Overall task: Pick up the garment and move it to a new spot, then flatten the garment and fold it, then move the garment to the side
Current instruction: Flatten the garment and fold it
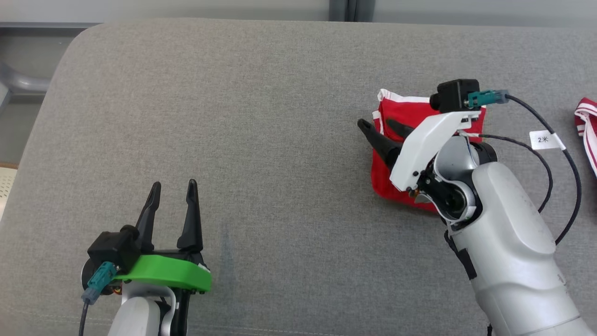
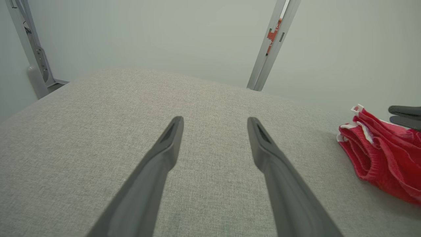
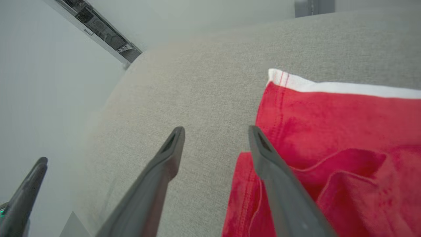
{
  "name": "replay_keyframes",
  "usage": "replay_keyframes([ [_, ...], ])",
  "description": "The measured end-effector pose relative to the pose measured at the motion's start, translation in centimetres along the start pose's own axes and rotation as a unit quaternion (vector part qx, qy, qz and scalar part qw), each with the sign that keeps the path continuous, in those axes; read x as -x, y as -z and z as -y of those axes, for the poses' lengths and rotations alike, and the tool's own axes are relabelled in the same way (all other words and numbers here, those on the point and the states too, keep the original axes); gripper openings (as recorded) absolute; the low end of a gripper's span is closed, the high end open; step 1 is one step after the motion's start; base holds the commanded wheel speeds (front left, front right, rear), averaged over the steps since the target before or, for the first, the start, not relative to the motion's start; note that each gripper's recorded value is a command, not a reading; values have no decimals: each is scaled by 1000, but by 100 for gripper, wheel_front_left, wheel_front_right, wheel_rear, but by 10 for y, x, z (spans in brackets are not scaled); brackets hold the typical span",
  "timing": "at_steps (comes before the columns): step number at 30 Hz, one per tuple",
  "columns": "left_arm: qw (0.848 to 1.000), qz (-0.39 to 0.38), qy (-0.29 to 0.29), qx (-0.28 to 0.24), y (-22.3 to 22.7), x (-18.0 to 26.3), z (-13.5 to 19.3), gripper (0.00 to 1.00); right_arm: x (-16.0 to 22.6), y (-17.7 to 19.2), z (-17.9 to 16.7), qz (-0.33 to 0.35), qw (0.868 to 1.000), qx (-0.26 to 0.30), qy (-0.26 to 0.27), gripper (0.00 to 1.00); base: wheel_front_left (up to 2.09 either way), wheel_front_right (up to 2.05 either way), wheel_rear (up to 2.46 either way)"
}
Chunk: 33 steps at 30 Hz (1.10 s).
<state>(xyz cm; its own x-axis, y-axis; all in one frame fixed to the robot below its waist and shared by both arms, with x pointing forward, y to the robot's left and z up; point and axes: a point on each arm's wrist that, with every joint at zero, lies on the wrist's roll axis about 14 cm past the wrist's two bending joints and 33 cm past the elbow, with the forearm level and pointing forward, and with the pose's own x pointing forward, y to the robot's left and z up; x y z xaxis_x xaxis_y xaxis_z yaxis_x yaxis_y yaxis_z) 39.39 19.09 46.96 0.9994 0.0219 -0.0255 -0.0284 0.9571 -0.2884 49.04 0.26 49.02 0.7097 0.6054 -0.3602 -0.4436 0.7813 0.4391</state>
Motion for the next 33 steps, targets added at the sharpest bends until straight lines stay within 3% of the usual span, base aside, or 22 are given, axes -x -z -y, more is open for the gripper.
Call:
replay_keyframes([
  [4,1000,-1,3,1,1,1,3,100,12,-38,-5,70,997,-12,-12,100,0,0,0],
  [9,1000,-1,15,1,1,0,11,100,42,-60,53,100,991,18,86,100,0,0,0],
  [10,1000,-1,17,2,1,-1,12,100,49,-58,68,97,989,19,109,40,0,0,0],
  [11,1000,-1,19,2,1,-1,13,100,58,-54,85,91,986,23,135,6,0,0,0],
  [12,1000,-1,21,2,2,-1,15,100,65,-47,99,76,984,32,159,0,0,0,0],
  [16,1000,-5,24,2,5,-2,16,100,76,-15,132,16,978,28,205,0,0,0,0],
  [22,1000,-11,24,-2,9,-7,15,100,64,28,132,-59,979,4,195,0,0,0,0],
  [28,1000,-8,25,-7,7,-10,14,100,42,44,89,-77,989,-9,127,0,0,0,0],
  [33,1000,-1,24,-7,2,-9,14,100,45,52,50,-79,994,13,72,0,0,0,0],
])
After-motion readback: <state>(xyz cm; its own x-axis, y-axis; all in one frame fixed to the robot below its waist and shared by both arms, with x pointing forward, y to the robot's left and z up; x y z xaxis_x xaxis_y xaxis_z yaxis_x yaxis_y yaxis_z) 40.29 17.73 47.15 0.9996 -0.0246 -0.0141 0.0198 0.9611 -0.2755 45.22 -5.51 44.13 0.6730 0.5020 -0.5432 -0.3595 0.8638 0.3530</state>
